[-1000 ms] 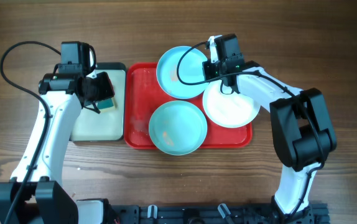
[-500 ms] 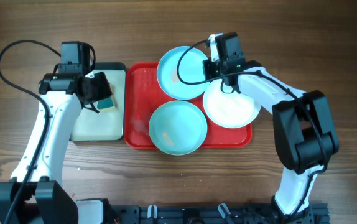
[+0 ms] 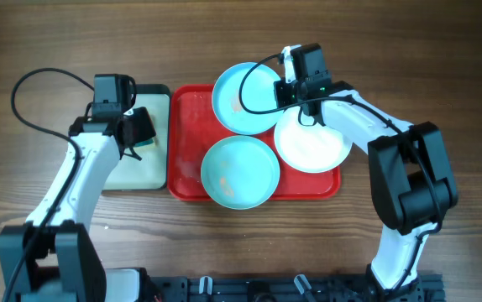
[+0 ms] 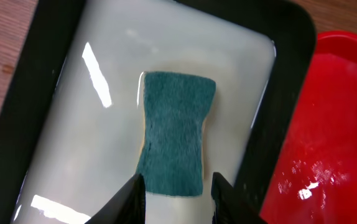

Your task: Clean dirty plates on tray and stack at the side

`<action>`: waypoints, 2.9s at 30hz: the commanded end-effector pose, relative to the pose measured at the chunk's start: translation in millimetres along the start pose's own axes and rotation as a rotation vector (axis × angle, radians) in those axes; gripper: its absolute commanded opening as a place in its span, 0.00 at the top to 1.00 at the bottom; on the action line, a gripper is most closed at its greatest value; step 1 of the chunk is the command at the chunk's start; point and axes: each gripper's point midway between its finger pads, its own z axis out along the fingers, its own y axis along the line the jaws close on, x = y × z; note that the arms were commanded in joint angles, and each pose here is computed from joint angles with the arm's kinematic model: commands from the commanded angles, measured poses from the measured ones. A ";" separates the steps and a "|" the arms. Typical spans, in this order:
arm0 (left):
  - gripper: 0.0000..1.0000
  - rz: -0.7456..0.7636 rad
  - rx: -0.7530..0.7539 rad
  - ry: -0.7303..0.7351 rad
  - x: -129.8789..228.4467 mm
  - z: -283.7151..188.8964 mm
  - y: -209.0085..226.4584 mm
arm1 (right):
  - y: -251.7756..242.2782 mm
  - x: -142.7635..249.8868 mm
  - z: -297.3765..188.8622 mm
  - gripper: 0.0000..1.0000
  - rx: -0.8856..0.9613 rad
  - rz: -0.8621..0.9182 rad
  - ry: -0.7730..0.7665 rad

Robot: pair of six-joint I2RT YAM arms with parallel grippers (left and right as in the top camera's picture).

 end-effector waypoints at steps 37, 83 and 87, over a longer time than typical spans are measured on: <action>0.66 0.051 0.065 0.130 4.3 50.2 5.1 | 8.0 -16.8 -11.9 0.96 -0.029 -0.017 -0.042; 0.96 0.051 0.143 -0.367 -41.7 -162.3 13.1 | 7.9 -16.4 -11.9 0.96 -0.029 -0.018 -0.041; 0.96 0.052 0.143 -0.363 -40.8 -161.9 13.3 | 8.0 -15.4 -11.8 0.96 -0.029 -0.015 -0.037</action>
